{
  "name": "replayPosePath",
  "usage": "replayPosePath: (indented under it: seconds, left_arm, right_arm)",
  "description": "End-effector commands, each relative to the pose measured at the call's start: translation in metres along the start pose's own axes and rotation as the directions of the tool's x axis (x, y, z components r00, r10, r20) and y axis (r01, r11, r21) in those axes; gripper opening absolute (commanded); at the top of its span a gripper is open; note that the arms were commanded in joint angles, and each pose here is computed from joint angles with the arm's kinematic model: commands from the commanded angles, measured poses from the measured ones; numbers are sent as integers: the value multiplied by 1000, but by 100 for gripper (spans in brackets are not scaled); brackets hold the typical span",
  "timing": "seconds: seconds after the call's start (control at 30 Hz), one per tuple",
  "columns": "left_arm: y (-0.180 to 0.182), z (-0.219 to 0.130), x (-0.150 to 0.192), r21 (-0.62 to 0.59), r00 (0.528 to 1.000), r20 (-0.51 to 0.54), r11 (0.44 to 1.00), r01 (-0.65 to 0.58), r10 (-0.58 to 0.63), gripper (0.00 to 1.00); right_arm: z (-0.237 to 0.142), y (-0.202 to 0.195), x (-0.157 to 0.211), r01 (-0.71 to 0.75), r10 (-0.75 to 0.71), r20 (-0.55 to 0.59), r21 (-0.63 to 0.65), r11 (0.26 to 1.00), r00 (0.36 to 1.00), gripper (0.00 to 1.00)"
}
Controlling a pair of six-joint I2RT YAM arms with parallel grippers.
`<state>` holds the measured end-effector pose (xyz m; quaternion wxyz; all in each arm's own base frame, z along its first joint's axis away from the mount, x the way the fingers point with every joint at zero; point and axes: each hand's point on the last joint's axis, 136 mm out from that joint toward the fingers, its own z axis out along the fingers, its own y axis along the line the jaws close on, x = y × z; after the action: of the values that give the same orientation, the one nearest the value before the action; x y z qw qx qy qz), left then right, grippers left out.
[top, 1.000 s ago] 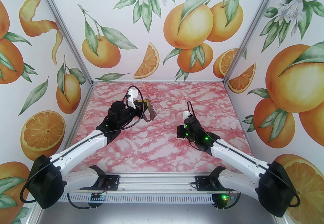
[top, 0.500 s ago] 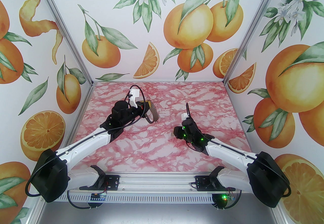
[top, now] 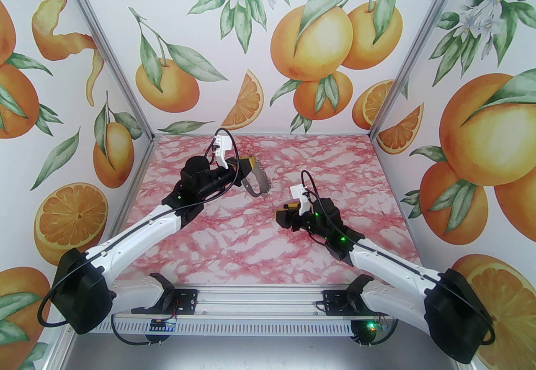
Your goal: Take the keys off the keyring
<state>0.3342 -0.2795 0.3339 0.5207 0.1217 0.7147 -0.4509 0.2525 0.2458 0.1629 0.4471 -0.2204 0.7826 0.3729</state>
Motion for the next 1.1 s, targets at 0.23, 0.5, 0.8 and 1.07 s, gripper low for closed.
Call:
replayPosePath:
  seconds: [0.23,0.5,0.8,1.07]
  left_arm:
    - [-55,-19,-51,138,999,49,990,-25,18,0]
    - [-77,-22,-64,185,997,62,982,-47,36,0]
    - [-100,-27,-74,230,995,78,970,-80,64,0]
    - [-107,-33,-79,229,992,97,968,-98,77,0]
  right_arm:
    - [-18,33,-49,378,-346,307,-49,925,887,57]
    - [-11,50,-57,453,-393,348,-112,884,851,57]
    - [-10,65,-63,452,-360,383,-184,873,851,52]
    - [-22,71,-75,416,-304,430,-194,888,850,50]
